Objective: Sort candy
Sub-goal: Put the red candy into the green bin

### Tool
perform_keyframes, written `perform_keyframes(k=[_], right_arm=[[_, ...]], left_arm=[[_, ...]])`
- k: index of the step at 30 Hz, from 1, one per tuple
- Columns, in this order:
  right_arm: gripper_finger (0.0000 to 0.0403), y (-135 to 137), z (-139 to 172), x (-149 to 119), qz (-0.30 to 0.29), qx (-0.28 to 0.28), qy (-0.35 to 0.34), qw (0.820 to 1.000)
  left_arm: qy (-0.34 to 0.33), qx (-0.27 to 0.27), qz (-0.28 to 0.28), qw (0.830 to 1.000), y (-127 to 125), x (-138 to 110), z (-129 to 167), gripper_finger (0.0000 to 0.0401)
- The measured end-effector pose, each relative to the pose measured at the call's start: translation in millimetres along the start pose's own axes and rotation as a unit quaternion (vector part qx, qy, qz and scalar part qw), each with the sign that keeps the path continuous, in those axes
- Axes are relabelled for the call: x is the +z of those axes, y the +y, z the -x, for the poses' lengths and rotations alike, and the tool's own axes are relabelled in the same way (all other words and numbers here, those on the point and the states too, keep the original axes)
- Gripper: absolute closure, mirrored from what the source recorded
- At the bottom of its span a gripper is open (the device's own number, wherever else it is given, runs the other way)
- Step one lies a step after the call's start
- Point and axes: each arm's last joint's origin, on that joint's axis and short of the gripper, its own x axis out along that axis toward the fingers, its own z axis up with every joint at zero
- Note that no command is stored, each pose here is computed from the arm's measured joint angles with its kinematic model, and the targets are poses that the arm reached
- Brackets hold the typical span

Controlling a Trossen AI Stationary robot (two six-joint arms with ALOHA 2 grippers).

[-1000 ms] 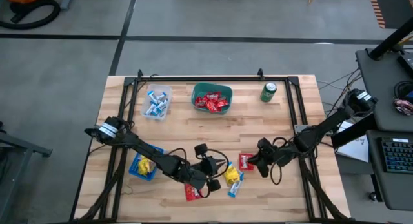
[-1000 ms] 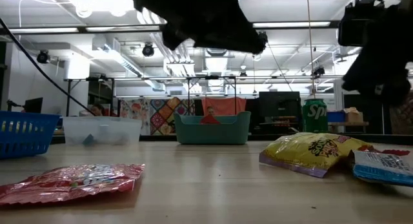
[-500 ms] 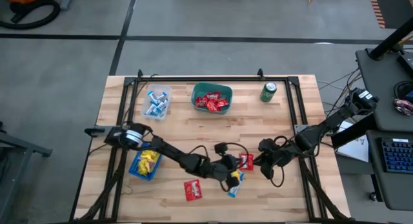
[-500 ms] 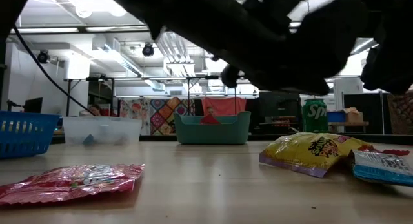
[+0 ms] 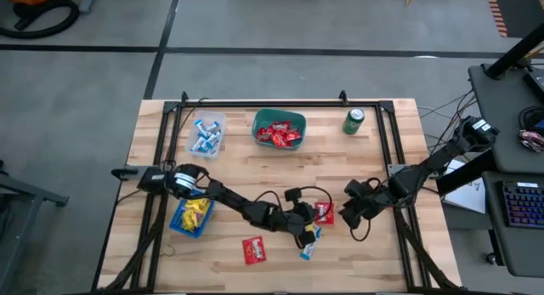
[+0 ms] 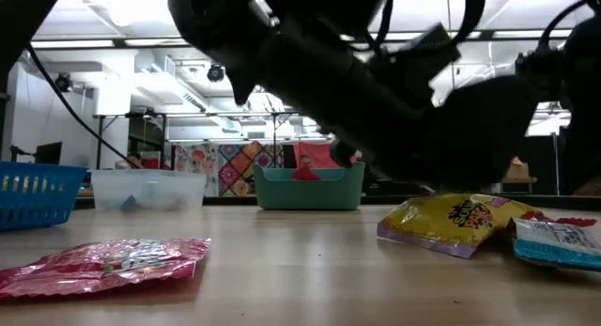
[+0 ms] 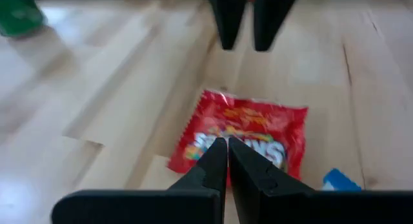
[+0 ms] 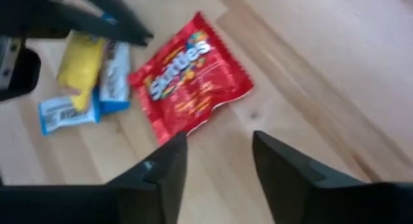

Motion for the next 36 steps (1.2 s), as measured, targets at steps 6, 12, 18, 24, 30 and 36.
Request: perform_keyframes(k=[6, 12, 18, 24, 30, 36], right_arm=[[0.0167, -7.3, -8.3, -3.3, -0.032, 0.025, -0.028, 0.999], [0.0143, -19.2, -23.0, -10.5, -0.059, 0.043, -0.045, 0.996], [0.0145, -16.5, -36.5, -8.9, -0.074, 0.069, -0.06, 0.993], [0.0148, -8.0, -48.8, -3.7, -0.059, 0.052, -0.066, 0.995], [0.0165, 5.8, -50.5, 3.4, -0.048, 0.071, -0.073, 0.994], [0.0179, 8.6, -57.5, 7.3, -0.048, 0.057, -0.075, 0.994]], left_arm=[[0.01, -0.003, -0.001, 1.0, -0.4, -10.9, -7.5, 0.0401], [0.021, 0.0, 0.008, 1.0, 0.8, -13.3, -7.8, 0.0401], [0.041, 0.007, 0.017, 0.999, 2.8, -17.5, -8.0, 0.0401], [0.047, 0.009, 0.022, 0.999, 3.2, -18.7, -7.9, 0.0401], [0.049, 0.01, 0.022, 0.999, 3.3, -19.3, -7.8, 0.0401], [0.05, 0.01, 0.022, 0.998, 3.3, -19.4, -7.7, 0.0401]])
